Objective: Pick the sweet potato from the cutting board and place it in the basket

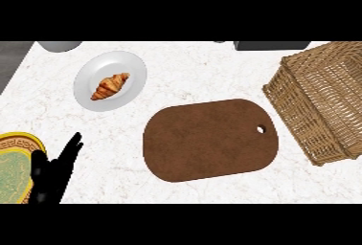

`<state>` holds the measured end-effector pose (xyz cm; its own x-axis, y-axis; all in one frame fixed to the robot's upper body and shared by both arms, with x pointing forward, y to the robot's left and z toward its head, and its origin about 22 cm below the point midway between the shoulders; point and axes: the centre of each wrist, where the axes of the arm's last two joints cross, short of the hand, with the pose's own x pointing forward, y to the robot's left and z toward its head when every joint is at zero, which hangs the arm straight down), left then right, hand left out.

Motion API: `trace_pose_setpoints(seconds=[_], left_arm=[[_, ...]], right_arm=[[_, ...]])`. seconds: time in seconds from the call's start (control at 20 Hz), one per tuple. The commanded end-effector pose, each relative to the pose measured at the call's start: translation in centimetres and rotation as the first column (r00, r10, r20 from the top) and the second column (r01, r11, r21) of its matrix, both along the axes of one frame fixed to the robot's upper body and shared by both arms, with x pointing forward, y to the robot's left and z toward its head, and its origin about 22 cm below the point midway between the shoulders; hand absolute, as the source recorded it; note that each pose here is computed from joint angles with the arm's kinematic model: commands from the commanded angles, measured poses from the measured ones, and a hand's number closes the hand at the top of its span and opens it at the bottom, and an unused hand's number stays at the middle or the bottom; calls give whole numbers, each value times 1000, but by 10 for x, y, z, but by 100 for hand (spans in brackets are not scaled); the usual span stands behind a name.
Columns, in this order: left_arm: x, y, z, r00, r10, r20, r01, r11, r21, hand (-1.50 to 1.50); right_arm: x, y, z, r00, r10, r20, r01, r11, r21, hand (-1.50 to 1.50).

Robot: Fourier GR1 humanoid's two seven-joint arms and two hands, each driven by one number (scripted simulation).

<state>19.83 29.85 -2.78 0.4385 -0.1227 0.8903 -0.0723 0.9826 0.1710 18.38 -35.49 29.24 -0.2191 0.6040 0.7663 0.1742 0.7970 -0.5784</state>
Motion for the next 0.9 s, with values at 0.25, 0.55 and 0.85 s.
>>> trace_pose_setpoints(seconds=[0.25, 0.55, 0.85], left_arm=[[9, -6, -10, 994, -40, -100, 37, 999, -22, 0], [7, -15, -21, 994, -33, -103, 30, 999, -31, 0], [-2, 2, -21, 992, -28, -121, 24, 999, -38, 0]], right_arm=[[38, -49, 26, 996, -85, -38, 82, 994, -77, 150], [69, -89, 10, 996, -68, -57, 65, 996, -62, 150], [106, -92, -42, 990, -44, -131, 51, 997, 49, 150]])
